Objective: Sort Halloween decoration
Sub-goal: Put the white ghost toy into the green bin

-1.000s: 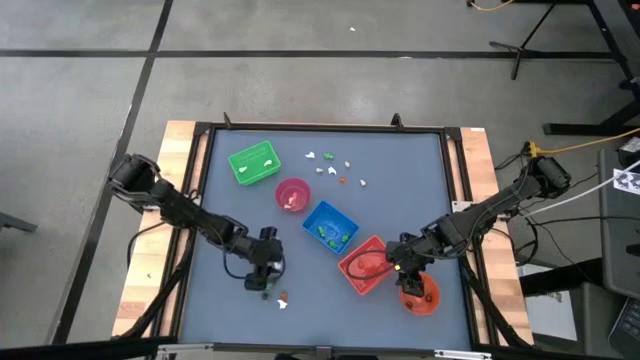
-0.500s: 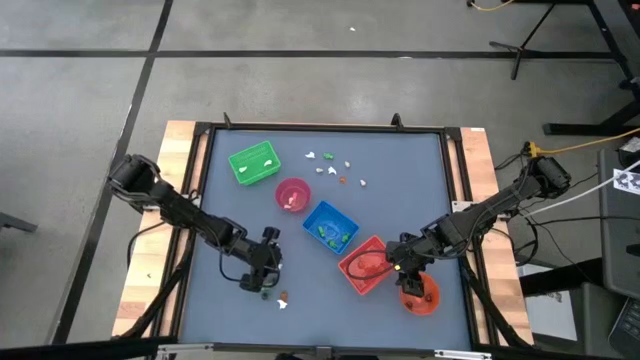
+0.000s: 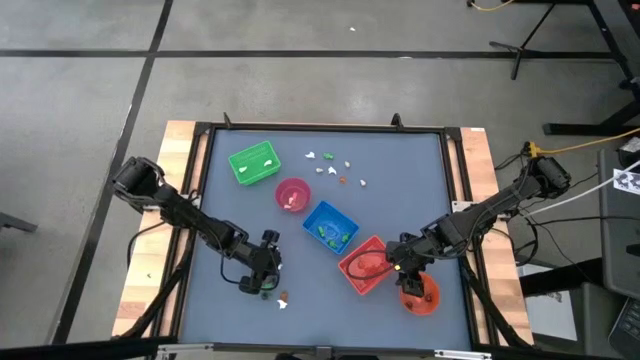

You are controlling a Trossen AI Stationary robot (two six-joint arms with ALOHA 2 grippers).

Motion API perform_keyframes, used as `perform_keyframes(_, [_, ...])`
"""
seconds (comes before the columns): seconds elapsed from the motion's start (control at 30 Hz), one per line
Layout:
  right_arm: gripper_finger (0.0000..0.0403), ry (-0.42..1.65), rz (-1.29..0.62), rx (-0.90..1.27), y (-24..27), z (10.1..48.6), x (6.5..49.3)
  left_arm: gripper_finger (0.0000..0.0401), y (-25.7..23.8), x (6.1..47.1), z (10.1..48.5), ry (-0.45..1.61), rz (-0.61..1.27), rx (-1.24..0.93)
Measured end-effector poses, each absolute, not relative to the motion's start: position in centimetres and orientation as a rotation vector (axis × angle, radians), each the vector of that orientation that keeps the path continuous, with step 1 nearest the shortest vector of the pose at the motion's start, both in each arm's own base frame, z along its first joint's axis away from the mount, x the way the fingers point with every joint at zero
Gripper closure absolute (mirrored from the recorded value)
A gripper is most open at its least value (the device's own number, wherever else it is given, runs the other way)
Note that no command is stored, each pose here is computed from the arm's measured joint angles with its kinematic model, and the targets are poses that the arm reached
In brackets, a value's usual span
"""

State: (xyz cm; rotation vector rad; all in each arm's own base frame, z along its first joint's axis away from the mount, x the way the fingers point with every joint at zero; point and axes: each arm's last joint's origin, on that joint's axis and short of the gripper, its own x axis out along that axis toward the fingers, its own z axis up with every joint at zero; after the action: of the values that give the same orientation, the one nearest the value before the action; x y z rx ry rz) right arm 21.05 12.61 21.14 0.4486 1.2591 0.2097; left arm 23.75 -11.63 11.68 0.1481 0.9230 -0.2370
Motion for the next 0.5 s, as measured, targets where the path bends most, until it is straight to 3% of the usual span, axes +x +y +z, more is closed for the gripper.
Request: perform_keyframes(0.5, [0.0189,1.259,0.209,0.449,12.60,21.14,21.05,0.0268,-11.55,23.77,11.66,0.929,-0.220,0.113])
